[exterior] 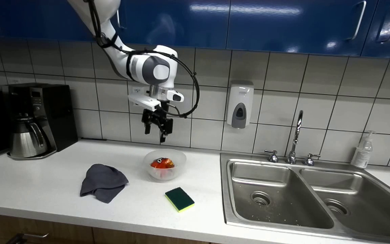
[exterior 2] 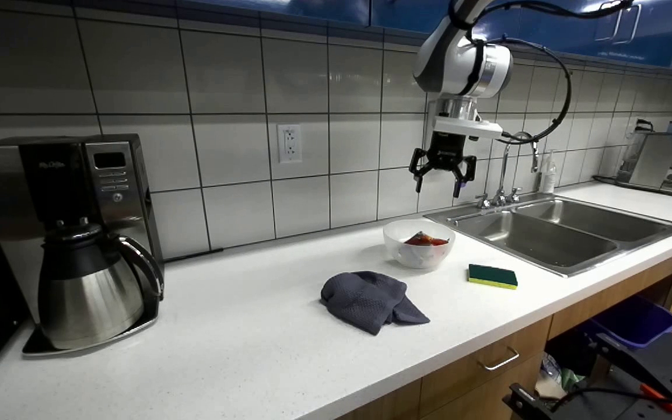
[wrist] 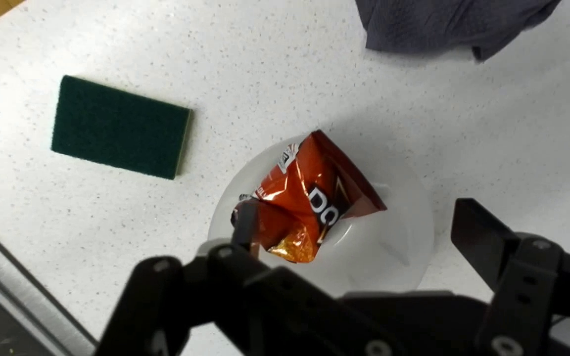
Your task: Put the orange packet in the bowl.
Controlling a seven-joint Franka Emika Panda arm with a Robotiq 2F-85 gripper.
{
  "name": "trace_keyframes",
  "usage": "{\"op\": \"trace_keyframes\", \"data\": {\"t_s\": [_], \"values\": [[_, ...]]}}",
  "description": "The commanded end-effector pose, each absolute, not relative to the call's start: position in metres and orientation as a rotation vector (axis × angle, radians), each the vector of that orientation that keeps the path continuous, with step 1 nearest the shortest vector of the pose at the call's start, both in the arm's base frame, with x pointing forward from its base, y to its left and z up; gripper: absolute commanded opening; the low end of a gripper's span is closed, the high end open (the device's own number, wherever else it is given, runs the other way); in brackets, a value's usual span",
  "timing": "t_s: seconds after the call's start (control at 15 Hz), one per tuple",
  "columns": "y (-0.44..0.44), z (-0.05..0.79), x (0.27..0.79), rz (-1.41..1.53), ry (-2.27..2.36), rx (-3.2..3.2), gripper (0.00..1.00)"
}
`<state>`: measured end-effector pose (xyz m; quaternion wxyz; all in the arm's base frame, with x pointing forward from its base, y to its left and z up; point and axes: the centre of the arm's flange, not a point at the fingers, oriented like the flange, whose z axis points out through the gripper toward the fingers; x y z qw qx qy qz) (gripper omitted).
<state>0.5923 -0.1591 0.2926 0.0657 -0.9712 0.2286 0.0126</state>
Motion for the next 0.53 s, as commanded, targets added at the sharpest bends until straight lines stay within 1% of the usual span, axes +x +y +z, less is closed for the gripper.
{"op": "trace_keyframes", "data": {"t_s": [0.0,0.47], "values": [[-0.129,0.317,0.539,0.008,0.475,-2.968,1.0],[-0.088,0.354,0.457,-0.032,0.094,-2.99,1.0]]}}
